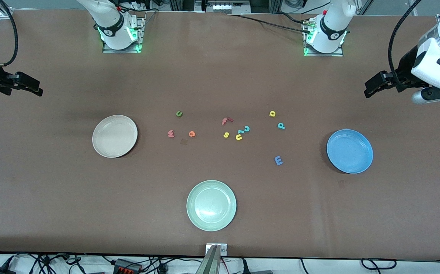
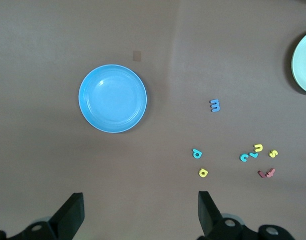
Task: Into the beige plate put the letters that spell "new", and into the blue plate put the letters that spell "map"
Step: 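Reach the right gripper to the pink m while the left gripper reaches the blue m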
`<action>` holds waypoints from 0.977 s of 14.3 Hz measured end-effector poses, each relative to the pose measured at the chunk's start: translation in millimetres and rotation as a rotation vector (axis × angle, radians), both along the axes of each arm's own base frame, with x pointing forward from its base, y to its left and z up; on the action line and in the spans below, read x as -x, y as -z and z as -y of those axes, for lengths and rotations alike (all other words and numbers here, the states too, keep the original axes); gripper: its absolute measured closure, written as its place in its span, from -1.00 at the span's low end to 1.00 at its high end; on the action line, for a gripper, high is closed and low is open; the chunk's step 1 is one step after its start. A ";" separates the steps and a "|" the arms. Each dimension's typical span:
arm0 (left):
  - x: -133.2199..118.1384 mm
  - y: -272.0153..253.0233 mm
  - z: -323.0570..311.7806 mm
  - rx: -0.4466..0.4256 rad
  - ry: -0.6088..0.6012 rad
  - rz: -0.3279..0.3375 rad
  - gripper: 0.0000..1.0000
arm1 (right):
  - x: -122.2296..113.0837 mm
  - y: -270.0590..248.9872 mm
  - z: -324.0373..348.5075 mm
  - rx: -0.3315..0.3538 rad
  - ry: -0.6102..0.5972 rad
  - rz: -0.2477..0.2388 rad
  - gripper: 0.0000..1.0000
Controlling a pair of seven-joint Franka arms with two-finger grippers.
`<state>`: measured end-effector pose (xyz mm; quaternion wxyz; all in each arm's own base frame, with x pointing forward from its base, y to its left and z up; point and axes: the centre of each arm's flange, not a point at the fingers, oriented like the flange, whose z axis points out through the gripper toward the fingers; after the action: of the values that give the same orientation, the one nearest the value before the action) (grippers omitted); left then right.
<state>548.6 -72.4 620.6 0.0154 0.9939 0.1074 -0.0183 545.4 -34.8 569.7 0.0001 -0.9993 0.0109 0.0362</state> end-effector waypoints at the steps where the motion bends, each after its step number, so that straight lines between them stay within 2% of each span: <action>1: -0.1 0.2 0.0 0.000 0.000 -0.001 -1.00 | -0.4 1.0 0.1 0.000 0.000 -0.002 -1.00; 4: -0.7 2.0 -1.8 -0.001 -0.005 -0.007 -1.00 | -1.2 3.4 -0.3 0.000 -0.003 -0.007 -1.00; 9: -4.6 11.5 -4.4 -0.002 -0.010 -0.031 -1.00 | -8.7 26.6 -4.6 -0.003 -0.015 -0.051 -1.00; 12: -25.7 48.3 0.8 0.002 -0.001 -0.067 -1.00 | -15.5 56.6 -45.3 -0.010 -0.085 -0.097 -1.00; 14: -41.8 85.5 9.8 0.004 0.013 -0.112 -1.00 | -23.1 85.6 -93.3 -0.046 -0.140 -0.125 -1.00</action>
<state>590.5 -82.2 535.1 0.0111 0.9920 0.1015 -0.0745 568.4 58.5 484.1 0.0199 -0.9932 -0.0596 0.0985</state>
